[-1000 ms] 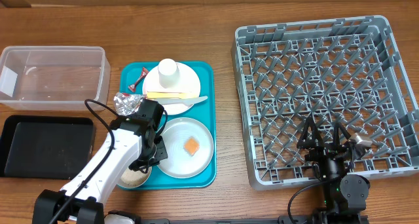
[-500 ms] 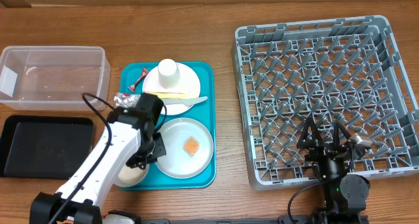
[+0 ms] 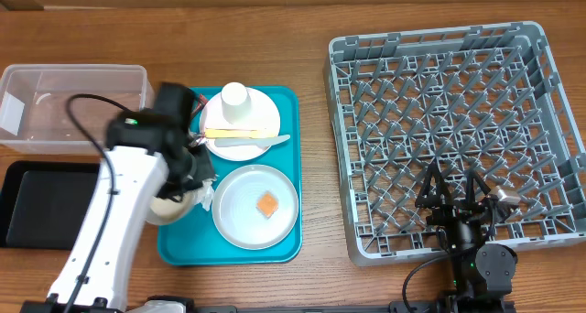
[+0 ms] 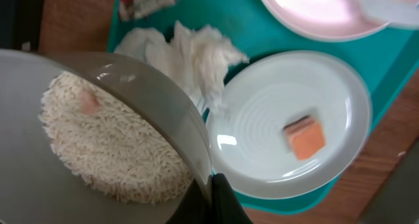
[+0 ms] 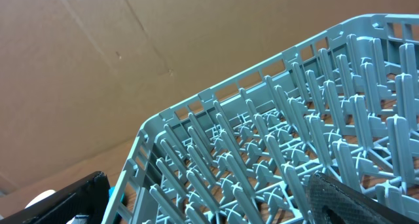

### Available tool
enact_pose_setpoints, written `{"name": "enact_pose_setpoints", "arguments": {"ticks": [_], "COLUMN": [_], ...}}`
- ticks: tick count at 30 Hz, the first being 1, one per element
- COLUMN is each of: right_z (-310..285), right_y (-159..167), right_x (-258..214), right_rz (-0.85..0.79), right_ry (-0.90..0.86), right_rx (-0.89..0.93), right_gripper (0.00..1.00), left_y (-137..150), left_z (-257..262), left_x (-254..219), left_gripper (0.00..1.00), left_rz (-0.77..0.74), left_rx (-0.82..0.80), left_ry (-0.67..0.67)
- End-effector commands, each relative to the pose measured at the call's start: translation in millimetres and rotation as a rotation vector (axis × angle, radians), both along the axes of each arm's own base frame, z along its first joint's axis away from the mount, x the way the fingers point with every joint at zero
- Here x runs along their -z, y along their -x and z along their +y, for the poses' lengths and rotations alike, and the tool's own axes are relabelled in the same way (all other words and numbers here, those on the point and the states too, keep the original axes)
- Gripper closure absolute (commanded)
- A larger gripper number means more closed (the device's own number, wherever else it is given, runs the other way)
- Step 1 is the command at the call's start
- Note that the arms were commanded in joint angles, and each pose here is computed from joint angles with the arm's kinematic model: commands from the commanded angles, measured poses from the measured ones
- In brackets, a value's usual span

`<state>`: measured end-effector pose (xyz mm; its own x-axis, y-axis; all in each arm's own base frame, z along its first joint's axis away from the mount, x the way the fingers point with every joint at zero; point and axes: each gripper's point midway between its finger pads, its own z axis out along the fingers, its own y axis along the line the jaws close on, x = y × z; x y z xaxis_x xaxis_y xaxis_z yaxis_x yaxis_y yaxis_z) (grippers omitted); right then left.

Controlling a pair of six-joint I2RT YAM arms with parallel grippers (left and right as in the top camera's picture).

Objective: Sort waste into correct bins and load items into the dishwasher rack
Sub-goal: 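Carry the bowl left and tip rice onto the black tray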

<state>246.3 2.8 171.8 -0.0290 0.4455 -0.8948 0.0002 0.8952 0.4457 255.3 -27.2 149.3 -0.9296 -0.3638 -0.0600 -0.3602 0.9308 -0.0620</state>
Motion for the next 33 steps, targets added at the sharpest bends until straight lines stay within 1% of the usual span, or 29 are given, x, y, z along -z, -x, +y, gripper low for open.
{"name": "enact_pose_setpoints", "arguments": {"ticks": [1, 2, 4, 8, 13, 17, 22, 26, 33], "right_z": [0.4, 0.4, 0.4, 0.4, 0.4, 0.4, 0.4, 0.4, 0.4], "right_y": [-0.3, -0.3, -0.3, -0.3, -0.3, -0.3, -0.3, -0.3, -0.3], "right_x": [2.2, 2.2, 2.2, 2.2, 2.2, 2.2, 2.2, 2.2, 2.2], "right_rz": [-0.002, -0.002, -0.002, -0.002, -0.002, -0.002, -0.002, -0.002, -0.002], "right_ry": [0.003, 0.003, 0.003, 0.003, 0.003, 0.003, 0.003, 0.003, 0.003], "right_rx": [-0.001, -0.001, -0.001, -0.001, -0.001, -0.001, -0.001, -0.001, -0.001], "right_gripper": [0.00, 0.00, 0.00, 0.00, 0.00, 0.00, 0.00, 0.00, 0.00], "left_y": [-14.3, -16.6, -19.2, -21.1, -20.6, -24.0, -31.9, -32.4, -42.0], "left_z": [7.8, 16.5, 32.5, 71.7, 107.0, 132.5, 151.6, 172.3, 192.0], "left_x": [-15.4, -17.0, -18.9, -22.3, -27.0, -29.6, -33.2, -32.6, -20.3], "left_gripper": [0.96, 0.96, 0.96, 0.96, 0.96, 0.96, 0.96, 0.96, 0.96], "left_rz": [-0.068, -0.084, -0.109, -0.161, -0.228, -0.283, -0.340, -0.360, -0.370], "left_rx": [0.048, 0.023, -0.020, -0.152, -0.267, -0.341, -0.412, -0.491, -0.552], "left_ry": [0.144, 0.183, 0.213, 0.245, 0.277, 0.254, 0.230, 0.184, 0.197]}}
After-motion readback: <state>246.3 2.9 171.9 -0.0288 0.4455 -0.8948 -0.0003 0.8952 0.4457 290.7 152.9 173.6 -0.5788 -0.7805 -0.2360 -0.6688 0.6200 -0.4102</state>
